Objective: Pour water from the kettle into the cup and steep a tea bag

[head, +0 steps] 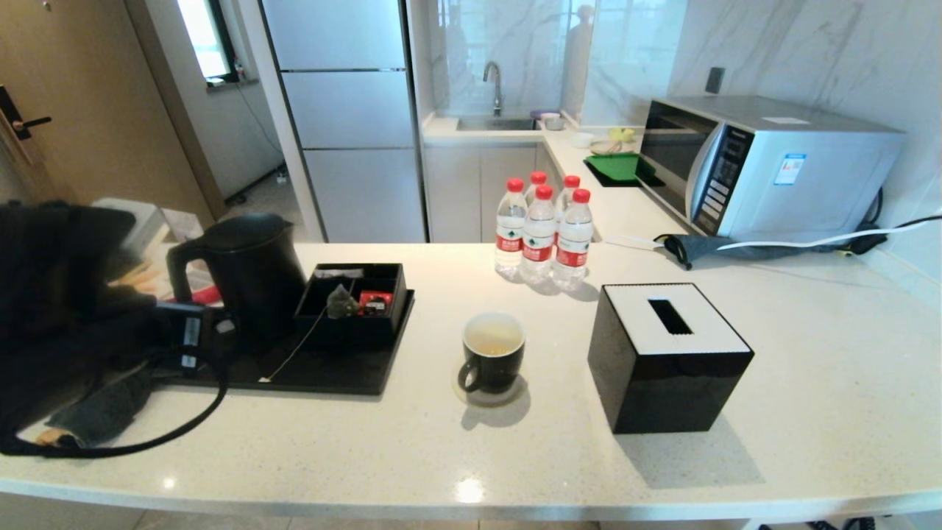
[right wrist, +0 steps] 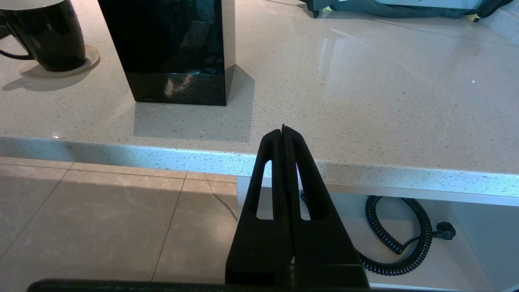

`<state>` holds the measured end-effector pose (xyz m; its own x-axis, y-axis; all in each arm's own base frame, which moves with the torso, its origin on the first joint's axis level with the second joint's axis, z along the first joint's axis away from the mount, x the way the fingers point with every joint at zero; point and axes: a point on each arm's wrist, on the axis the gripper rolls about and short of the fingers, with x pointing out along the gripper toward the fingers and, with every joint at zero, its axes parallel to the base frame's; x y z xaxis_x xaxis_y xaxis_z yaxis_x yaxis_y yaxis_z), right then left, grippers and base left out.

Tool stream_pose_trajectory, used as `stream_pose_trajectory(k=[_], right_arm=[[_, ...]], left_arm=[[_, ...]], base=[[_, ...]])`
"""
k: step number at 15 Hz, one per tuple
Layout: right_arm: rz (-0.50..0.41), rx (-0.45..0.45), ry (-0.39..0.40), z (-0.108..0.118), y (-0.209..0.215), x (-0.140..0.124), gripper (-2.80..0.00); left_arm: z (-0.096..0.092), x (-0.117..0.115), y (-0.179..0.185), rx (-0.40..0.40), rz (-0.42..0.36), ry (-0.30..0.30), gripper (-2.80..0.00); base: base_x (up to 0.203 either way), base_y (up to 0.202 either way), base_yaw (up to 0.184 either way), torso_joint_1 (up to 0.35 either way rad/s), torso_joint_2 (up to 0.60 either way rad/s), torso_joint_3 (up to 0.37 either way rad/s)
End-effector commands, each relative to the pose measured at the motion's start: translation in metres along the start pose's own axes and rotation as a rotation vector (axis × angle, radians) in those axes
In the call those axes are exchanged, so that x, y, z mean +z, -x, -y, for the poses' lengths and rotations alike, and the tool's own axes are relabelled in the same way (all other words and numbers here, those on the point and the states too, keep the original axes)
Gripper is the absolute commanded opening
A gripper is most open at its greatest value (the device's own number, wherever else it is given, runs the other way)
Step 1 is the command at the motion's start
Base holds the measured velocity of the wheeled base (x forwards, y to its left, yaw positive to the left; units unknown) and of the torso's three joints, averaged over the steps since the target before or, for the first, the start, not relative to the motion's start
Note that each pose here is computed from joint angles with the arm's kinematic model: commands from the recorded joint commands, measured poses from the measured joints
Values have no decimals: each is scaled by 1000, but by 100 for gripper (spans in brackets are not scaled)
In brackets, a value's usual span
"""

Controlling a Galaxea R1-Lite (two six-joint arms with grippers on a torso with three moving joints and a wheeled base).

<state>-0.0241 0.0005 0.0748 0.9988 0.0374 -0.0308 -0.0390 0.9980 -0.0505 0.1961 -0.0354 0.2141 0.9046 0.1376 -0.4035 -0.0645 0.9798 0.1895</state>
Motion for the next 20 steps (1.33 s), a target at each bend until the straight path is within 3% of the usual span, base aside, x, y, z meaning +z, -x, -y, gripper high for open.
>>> stream_pose_trajectory(k=[1, 4, 8, 11, 16, 20], right_arm=[[-1, 1, 1, 0, 0, 0, -280], [-1, 1, 1, 0, 0, 0, -280], [-1, 1, 1, 0, 0, 0, -280], [-1, 1, 1, 0, 0, 0, -280], [-1, 1, 1, 0, 0, 0, -280], [-1, 1, 1, 0, 0, 0, -280]], left_arm=[[7, 5, -22, -24, -42, -30, -280], [13, 12, -48, -77, -68, -90, -280], [17, 8, -72, -112, -120, -81, -280], [23, 7, -91, -81, -155, -1, -280], [37, 11, -112, -51, -179, 188, -280], [53, 16, -140, 39, -176, 331, -280]], base=[[0, 0, 0, 0, 0, 0], [0, 0, 0, 0, 0, 0], [0, 0, 0, 0, 0, 0], [0, 0, 0, 0, 0, 0], [0, 0, 0, 0, 0, 0], [0, 0, 0, 0, 0, 0]])
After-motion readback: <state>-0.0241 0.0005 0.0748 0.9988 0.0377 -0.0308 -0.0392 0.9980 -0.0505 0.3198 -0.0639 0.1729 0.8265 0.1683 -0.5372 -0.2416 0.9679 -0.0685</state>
